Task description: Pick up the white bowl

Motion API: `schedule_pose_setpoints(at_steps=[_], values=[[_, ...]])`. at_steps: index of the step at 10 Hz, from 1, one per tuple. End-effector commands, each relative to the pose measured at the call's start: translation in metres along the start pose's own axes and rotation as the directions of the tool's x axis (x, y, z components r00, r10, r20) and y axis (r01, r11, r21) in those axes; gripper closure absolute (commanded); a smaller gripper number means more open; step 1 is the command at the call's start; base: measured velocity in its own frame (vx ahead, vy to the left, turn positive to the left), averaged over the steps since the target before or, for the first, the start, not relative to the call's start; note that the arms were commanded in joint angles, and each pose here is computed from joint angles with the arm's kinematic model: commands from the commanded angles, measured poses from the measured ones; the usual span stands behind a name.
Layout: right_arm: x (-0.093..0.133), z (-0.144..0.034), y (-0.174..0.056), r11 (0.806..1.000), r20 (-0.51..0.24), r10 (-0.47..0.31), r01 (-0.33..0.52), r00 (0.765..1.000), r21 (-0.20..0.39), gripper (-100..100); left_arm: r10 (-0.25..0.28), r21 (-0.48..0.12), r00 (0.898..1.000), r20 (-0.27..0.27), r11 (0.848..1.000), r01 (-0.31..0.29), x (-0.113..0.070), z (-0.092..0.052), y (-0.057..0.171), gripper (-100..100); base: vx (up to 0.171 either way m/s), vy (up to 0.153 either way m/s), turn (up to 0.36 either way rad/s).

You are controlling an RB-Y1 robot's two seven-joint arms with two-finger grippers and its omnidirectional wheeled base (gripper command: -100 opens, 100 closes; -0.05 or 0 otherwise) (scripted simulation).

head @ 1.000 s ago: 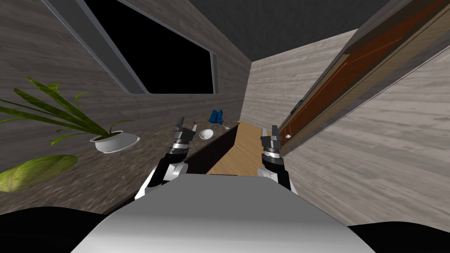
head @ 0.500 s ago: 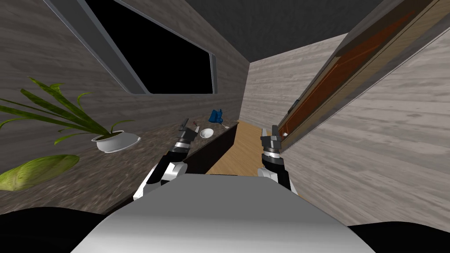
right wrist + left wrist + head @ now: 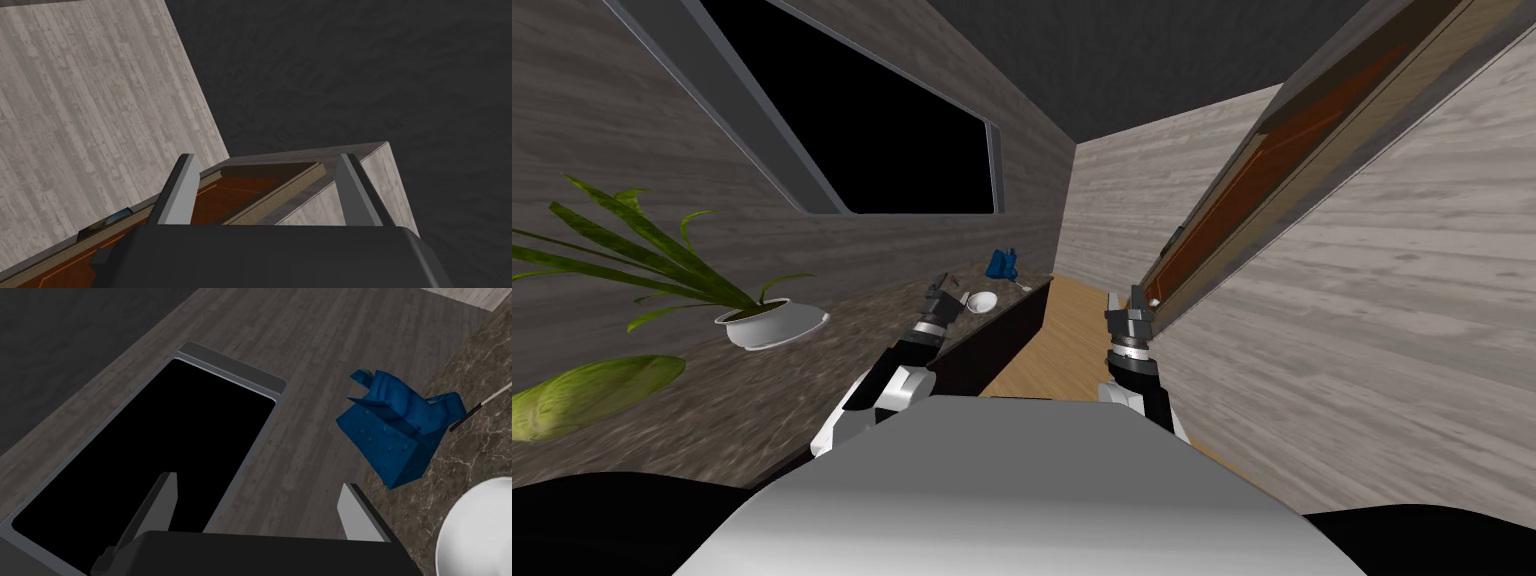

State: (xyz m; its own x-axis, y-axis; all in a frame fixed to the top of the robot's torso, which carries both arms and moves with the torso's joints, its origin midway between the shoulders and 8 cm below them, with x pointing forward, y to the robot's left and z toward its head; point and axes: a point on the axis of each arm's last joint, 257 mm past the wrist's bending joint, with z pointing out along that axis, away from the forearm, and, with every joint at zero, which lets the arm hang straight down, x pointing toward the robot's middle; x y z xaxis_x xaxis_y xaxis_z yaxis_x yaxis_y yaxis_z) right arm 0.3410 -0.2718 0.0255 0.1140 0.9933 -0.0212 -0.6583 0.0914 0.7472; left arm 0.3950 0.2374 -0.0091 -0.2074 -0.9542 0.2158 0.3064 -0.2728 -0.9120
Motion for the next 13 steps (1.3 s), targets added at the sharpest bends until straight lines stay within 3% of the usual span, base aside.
schedule_pose_setpoints(at_steps=[1,5,10,13], values=[[0.000,0.000,0.000,1.000,0.000,0.000,0.000,1.000,0.000,0,-0.020,-0.051,1.000,0.003,0.998,0.020,-0.001,0.000,0.012,-100,-0.046,0.021,-0.080],[0.000,0.000,0.000,1.000,0.000,0.000,0.000,1.000,0.000,0,-0.031,-0.146,0.999,0.028,0.989,0.035,-0.007,-0.002,0.034,-100,-0.029,0.019,-0.047],[0.000,0.000,0.000,1.000,0.000,0.000,0.000,1.000,0.000,0,-0.045,-0.265,0.997,0.057,0.963,0.059,-0.015,-0.008,0.061,-100,-0.018,0.021,-0.066],[0.000,0.000,0.000,1.000,0.000,0.000,0.000,1.000,0.000,0,-0.047,-0.348,0.996,0.079,0.935,0.072,-0.023,-0.014,0.079,-100,-0.010,0.024,-0.105]])
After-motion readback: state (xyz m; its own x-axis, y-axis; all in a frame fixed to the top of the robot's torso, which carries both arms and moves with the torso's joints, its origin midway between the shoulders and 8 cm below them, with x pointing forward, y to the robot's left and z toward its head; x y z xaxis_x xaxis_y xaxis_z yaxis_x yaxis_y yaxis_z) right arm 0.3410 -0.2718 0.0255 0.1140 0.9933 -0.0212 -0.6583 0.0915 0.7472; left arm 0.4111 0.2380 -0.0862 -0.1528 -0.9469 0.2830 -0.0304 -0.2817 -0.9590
